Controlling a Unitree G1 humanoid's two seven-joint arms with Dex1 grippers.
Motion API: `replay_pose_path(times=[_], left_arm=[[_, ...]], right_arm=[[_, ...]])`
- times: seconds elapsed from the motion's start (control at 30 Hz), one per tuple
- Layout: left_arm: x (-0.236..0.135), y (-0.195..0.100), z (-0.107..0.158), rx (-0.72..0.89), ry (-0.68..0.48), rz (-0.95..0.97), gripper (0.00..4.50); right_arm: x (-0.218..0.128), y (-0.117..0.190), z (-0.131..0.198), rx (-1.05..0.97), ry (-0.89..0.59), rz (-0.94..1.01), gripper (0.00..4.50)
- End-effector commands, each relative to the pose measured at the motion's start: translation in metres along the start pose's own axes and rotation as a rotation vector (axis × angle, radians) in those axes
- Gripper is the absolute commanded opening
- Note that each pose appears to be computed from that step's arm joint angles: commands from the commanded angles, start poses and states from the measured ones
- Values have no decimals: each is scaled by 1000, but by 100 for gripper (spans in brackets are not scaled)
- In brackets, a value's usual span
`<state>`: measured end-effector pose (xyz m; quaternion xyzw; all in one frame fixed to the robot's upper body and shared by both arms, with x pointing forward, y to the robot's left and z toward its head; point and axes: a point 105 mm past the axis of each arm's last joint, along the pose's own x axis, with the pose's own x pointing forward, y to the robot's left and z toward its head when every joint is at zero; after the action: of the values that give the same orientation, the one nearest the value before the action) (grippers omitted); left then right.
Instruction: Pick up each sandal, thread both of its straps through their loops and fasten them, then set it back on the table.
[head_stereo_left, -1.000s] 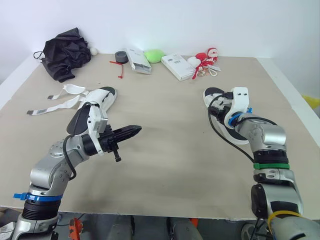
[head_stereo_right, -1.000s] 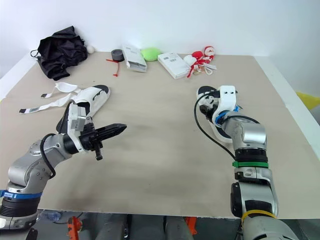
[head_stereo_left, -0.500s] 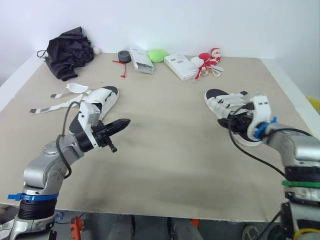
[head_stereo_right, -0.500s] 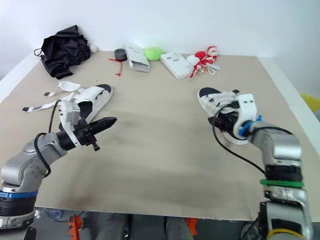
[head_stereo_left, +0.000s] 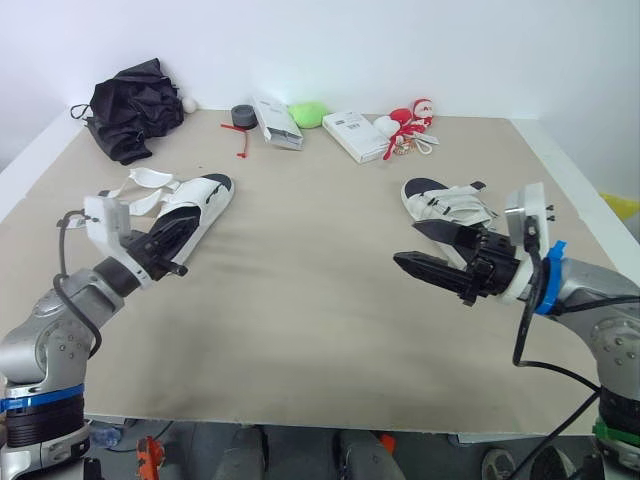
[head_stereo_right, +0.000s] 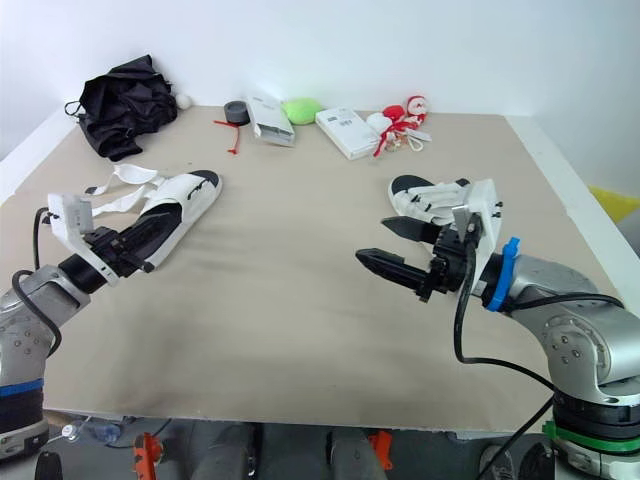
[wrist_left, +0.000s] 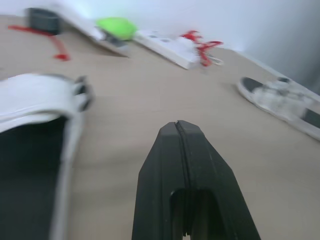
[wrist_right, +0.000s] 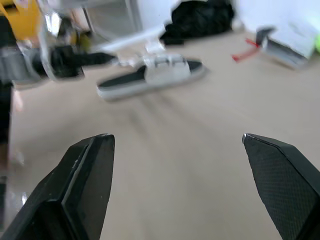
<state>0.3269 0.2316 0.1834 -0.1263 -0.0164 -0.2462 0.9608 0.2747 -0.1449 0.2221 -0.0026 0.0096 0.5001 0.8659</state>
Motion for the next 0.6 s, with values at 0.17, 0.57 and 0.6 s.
replay_pose_path(times=[0.17, 0.57, 0.6], left_arm=[[-18, 13, -8, 19, 56, 52, 0], [-24, 34, -19, -27, 73, 26, 49], [-21, 36, -17, -14, 66, 36, 60]], right_arm=[[16, 8, 0, -18, -6, 40, 439], [27, 11, -10, -2, 17, 56, 450], [28, 12, -9, -3, 16, 59, 450]])
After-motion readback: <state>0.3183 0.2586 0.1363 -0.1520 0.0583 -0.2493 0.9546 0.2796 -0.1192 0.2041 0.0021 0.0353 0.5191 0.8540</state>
